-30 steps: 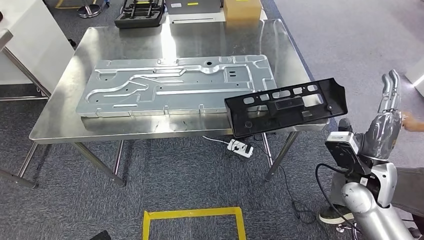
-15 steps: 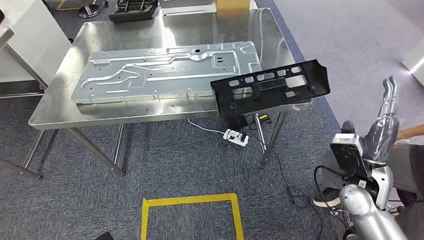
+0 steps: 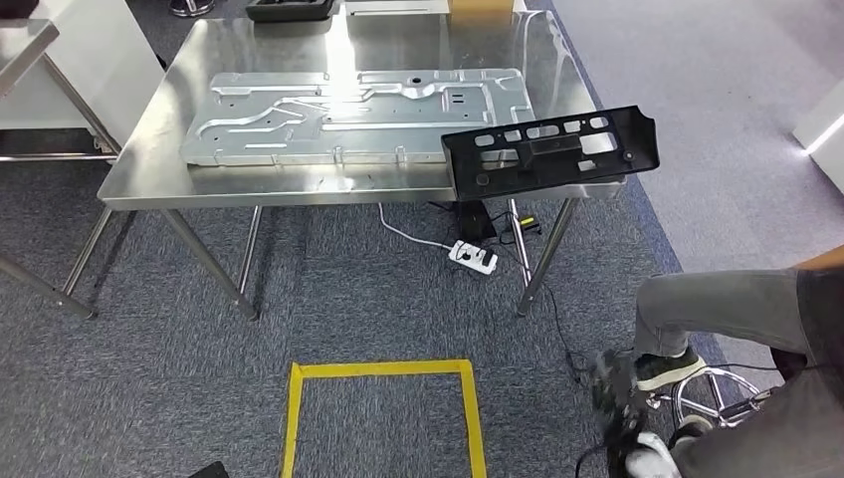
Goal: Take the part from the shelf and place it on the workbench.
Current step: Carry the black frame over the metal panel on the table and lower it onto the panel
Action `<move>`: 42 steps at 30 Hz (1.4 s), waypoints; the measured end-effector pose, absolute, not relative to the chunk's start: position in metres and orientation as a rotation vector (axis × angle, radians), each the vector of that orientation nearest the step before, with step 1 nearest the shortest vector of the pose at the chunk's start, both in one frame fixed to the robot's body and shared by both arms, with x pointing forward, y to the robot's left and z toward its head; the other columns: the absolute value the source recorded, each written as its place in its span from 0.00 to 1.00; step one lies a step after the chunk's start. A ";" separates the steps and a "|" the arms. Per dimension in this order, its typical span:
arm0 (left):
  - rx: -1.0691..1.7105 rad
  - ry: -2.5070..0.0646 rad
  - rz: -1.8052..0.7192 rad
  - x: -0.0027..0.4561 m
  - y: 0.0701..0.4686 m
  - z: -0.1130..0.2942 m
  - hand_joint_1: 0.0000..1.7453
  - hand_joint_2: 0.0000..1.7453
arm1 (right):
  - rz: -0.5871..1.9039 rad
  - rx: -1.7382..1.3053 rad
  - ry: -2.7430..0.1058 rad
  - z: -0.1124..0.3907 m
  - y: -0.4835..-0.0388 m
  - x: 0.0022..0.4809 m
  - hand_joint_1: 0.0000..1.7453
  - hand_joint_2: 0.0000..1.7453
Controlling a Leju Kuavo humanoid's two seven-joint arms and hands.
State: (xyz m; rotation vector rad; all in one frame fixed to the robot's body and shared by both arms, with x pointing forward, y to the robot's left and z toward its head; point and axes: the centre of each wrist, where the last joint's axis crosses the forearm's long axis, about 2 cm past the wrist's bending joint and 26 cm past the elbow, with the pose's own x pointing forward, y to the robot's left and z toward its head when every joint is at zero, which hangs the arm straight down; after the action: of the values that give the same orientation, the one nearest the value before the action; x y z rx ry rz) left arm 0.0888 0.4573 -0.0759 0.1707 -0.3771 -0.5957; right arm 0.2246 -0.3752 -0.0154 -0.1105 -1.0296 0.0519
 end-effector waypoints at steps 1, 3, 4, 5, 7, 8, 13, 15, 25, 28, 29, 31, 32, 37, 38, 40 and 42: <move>0.159 -0.369 -0.600 0.088 0.457 -0.076 0.00 0.00 | 0.042 -0.097 -0.903 -0.030 -0.373 0.210 0.00 0.00; 0.143 -0.352 -0.611 0.088 0.456 -0.076 0.00 0.00 | 0.021 -0.057 -0.645 -0.054 -0.366 0.181 0.00 0.00; 0.138 -0.345 -0.618 0.089 0.456 -0.076 0.00 0.00 | 0.020 -0.035 -0.529 -0.065 -0.361 0.166 0.00 0.00; 0.135 -0.340 -0.626 0.090 0.456 -0.076 0.00 0.00 | 0.028 -0.014 -0.438 -0.073 -0.356 0.152 0.00 0.00; 0.138 -0.336 -0.637 0.094 0.457 -0.075 0.00 0.00 | 0.057 0.009 -0.345 -0.084 -0.344 0.132 0.00 0.00; 0.142 -0.336 -0.640 0.096 0.457 -0.074 0.00 0.00 | 0.071 0.012 -0.332 -0.087 -0.337 0.127 0.00 0.00; 0.148 -0.335 -0.653 0.097 0.458 -0.074 0.00 0.00 | 0.158 -0.005 -0.280 -0.097 -0.311 0.106 0.00 0.00; 0.146 -0.331 -0.663 0.098 0.457 -0.074 0.00 0.00 | 0.242 -0.008 -0.271 -0.098 -0.304 0.106 0.00 0.00; 0.158 -0.349 -0.695 0.111 0.461 -0.069 0.00 0.00 | 0.439 0.019 -0.271 -0.096 -0.278 0.119 0.00 0.00; 0.172 -0.351 -0.711 0.112 0.461 -0.069 0.00 0.00 | 0.426 0.029 -0.258 -0.097 -0.278 0.116 0.00 0.00; 0.182 -0.353 -0.716 0.112 0.461 -0.069 0.00 0.00 | 0.410 0.033 -0.255 -0.097 -0.279 0.115 0.00 0.00; 0.199 -0.353 -0.723 0.110 0.460 -0.070 0.00 0.00 | 0.382 0.039 -0.247 -0.098 -0.279 0.111 0.00 0.00; 0.205 -0.352 -0.726 0.109 0.460 -0.070 0.00 0.00 | 0.377 0.041 -0.242 -0.099 -0.279 0.109 0.00 0.00; 0.218 -0.352 -0.736 0.107 0.459 -0.071 0.00 0.00 | 0.363 0.036 -0.207 -0.102 -0.283 0.098 0.00 0.00; 0.220 -0.354 -0.736 0.108 0.458 -0.071 0.00 0.00 | 0.359 0.032 -0.205 -0.102 -0.284 0.098 0.00 0.00; 0.226 -0.353 -0.741 0.108 0.458 -0.071 0.00 0.00 | 0.352 0.024 -0.208 -0.102 -0.285 0.097 0.00 0.00; 0.230 -0.346 -0.748 0.106 0.459 -0.071 0.00 0.00 | 0.350 0.024 -0.214 -0.102 -0.284 0.097 0.00 0.00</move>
State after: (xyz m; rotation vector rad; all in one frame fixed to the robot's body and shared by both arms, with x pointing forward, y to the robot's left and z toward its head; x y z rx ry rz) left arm 0.1058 0.4594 -0.0709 0.2297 -0.3459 -0.7483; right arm 0.0974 -0.2836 -0.1019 0.0236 -0.2136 0.3505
